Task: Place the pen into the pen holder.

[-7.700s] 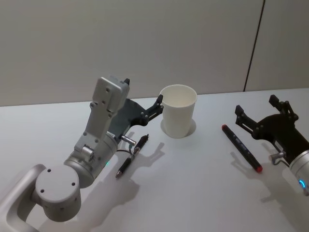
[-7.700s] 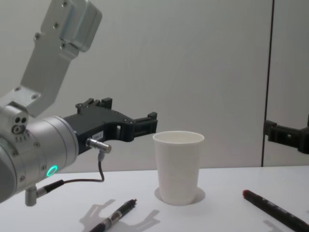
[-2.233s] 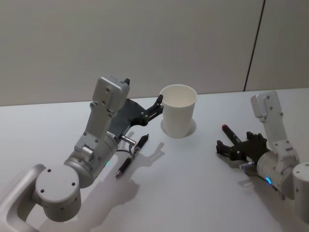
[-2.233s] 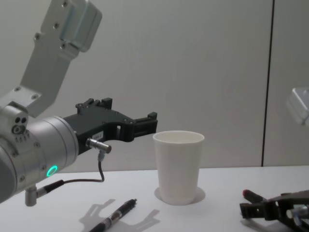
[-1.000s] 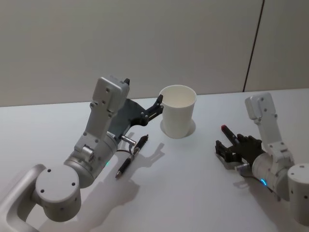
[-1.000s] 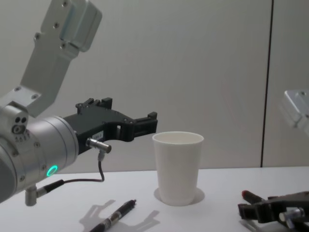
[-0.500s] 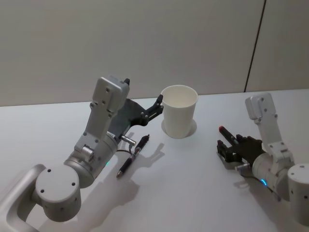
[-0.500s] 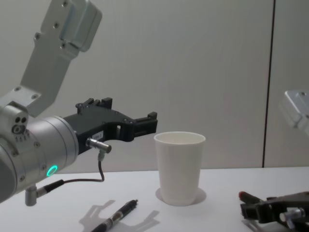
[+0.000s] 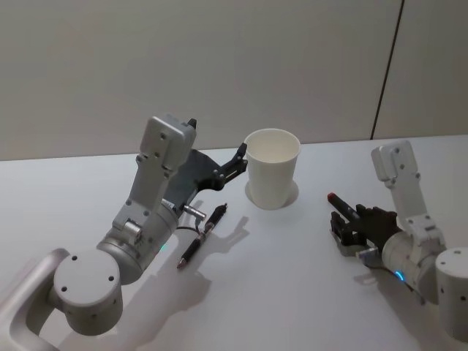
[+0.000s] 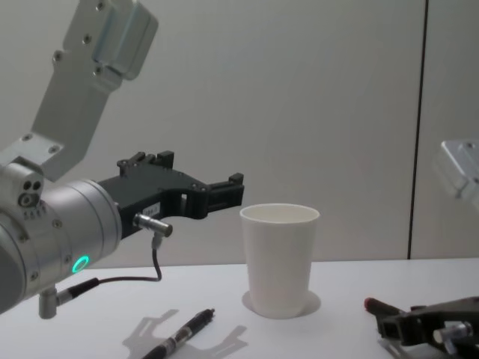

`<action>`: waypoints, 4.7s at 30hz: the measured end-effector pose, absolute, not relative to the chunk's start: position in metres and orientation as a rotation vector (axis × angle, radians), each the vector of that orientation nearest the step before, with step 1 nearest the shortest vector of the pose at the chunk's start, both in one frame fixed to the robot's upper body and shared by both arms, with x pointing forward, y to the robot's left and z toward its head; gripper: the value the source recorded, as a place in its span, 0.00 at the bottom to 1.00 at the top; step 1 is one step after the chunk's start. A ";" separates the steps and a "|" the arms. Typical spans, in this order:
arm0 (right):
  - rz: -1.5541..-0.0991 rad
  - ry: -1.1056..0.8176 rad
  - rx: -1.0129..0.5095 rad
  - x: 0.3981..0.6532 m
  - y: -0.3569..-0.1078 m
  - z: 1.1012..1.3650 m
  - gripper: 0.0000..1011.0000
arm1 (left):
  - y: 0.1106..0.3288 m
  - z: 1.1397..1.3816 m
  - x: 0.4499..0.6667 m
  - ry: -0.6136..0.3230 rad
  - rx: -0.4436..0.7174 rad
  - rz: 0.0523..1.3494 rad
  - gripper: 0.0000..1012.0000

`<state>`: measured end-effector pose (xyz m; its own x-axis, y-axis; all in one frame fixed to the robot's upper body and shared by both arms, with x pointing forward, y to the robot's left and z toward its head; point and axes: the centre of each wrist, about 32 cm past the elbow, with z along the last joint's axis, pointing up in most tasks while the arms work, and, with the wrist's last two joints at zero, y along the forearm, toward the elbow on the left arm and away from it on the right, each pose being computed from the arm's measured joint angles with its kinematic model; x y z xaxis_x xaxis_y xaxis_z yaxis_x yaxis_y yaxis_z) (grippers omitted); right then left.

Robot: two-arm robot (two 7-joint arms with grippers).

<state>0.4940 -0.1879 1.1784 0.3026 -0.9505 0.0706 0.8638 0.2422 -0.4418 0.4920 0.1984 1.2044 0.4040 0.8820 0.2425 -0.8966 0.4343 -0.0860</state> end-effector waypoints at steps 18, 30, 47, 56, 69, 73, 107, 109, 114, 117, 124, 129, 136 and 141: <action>-1.258 0.230 -0.438 0.494 -0.189 1.178 0.36 | 0.198 1.204 0.492 -0.268 0.061 1.124 0.99; -1.260 0.229 -0.436 0.494 -0.189 1.178 0.28 | 0.198 1.204 0.492 -0.268 0.061 1.124 0.99; -1.262 0.203 -0.425 0.495 -0.190 1.178 0.17 | 0.198 1.204 0.492 -0.268 0.061 1.124 0.99; -1.255 0.141 -0.388 0.496 -0.190 1.180 0.17 | 0.198 1.204 0.492 -0.268 0.061 1.124 0.99; -1.247 -0.011 -0.288 0.501 -0.192 1.185 0.17 | 0.198 1.204 0.492 -0.268 0.061 1.124 0.99; -1.244 -0.057 -0.253 0.502 -0.193 1.187 0.17 | 0.198 1.204 0.492 -0.268 0.061 1.124 0.99; -1.118 -0.464 0.179 0.561 -0.181 1.210 0.17 | 0.198 1.204 0.492 -0.268 0.061 1.124 0.99; -1.110 -0.469 0.188 0.566 -0.179 1.208 0.17 | 0.198 1.204 0.492 -0.268 0.061 1.124 0.99; -1.085 -0.487 0.215 0.579 -0.170 1.207 0.17 | 0.198 1.204 0.492 -0.268 0.061 1.124 0.99; -1.065 -0.498 0.226 0.586 -0.163 1.205 0.17 | 0.198 1.204 0.492 -0.268 0.061 1.124 0.99; -1.034 -0.505 0.225 0.596 -0.153 1.200 0.17 | 0.198 1.204 0.492 -0.268 0.061 1.124 0.99; -1.005 -0.507 0.221 0.603 -0.144 1.194 0.17 | 0.198 1.204 0.492 -0.268 0.061 1.124 0.99; -0.972 -0.501 0.219 0.609 -0.137 1.187 0.17 | 0.198 1.204 0.492 -0.268 0.061 1.124 0.99; -0.958 -0.492 0.216 0.611 -0.133 1.183 0.17 | 0.198 1.204 0.492 -0.268 0.061 1.124 0.99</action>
<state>0.6110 -0.1335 1.1827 0.4759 -0.8249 0.3050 0.7290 0.5640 0.3879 0.4920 0.1984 1.2044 0.4039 0.8821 0.2424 -0.8967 0.4343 -0.0860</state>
